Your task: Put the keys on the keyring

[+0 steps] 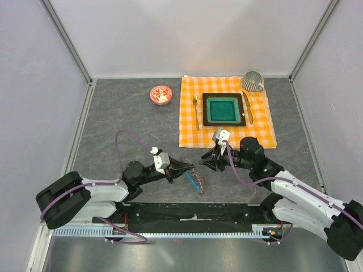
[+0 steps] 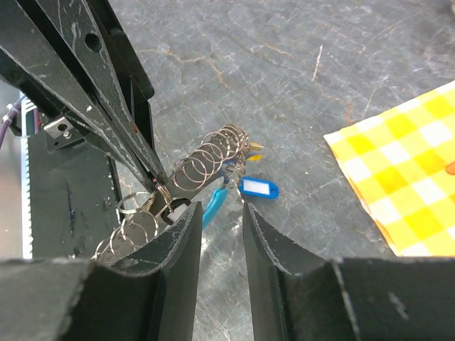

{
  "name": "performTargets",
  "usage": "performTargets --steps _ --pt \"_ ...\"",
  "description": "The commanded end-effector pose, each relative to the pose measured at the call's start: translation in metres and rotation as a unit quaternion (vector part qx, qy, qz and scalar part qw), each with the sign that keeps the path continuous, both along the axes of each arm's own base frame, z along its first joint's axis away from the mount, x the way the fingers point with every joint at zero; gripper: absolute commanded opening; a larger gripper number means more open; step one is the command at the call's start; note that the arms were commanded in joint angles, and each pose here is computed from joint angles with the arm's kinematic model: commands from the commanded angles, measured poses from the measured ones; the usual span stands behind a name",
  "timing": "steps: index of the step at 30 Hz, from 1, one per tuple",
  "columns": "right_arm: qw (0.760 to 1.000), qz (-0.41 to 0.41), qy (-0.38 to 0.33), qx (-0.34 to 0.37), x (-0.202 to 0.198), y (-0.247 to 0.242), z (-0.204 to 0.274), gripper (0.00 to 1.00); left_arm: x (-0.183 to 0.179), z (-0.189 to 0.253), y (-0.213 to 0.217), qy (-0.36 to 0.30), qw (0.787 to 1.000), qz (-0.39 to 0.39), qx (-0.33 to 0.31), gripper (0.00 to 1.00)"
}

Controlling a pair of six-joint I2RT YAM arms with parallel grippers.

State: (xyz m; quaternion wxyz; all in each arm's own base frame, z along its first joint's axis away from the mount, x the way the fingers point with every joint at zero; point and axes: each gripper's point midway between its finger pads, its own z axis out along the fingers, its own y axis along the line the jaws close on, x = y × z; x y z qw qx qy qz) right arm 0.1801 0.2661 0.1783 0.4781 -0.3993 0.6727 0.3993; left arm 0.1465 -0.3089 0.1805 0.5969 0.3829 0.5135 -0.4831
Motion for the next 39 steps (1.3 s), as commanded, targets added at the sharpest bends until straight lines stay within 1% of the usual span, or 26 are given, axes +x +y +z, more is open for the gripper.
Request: performTargets --steps 1,9,18,22,23,24,27,33,39 --pt "0.998 0.048 -0.013 0.027 -0.006 0.013 0.015 0.37 -0.017 0.098 0.018 -0.133 0.978 -0.005 -0.161 0.02" --pt "0.994 0.107 -0.010 0.036 -0.019 0.023 0.011 0.36 -0.019 0.098 0.016 -0.134 0.978 -0.011 -0.160 0.02" --pt "0.990 0.135 0.000 0.038 -0.027 0.026 0.007 0.36 -0.019 0.100 0.016 -0.133 0.978 -0.011 -0.163 0.02" --pt "0.994 0.109 0.008 0.021 -0.021 0.021 0.000 0.36 -0.018 0.099 0.016 -0.133 0.978 -0.009 -0.161 0.02" --pt "0.997 0.077 0.007 0.010 -0.011 0.018 -0.004 0.36 -0.018 0.099 0.016 -0.133 0.978 -0.009 -0.161 0.02" --pt "0.998 0.064 0.008 0.005 -0.009 0.014 -0.006 0.36 -0.017 0.099 0.016 -0.133 0.978 -0.009 -0.160 0.02" --pt "0.999 0.053 0.005 0.003 -0.010 0.011 -0.008 0.36 -0.017 0.100 0.016 -0.136 0.978 -0.009 -0.161 0.02" --pt "0.994 0.105 0.007 0.020 -0.024 0.018 -0.003 0.36 -0.018 0.101 0.014 -0.138 0.978 -0.014 -0.159 0.02" --pt "0.990 0.136 0.011 0.027 -0.032 0.024 -0.002 0.37 -0.019 0.102 0.014 -0.139 0.977 -0.014 -0.160 0.02"
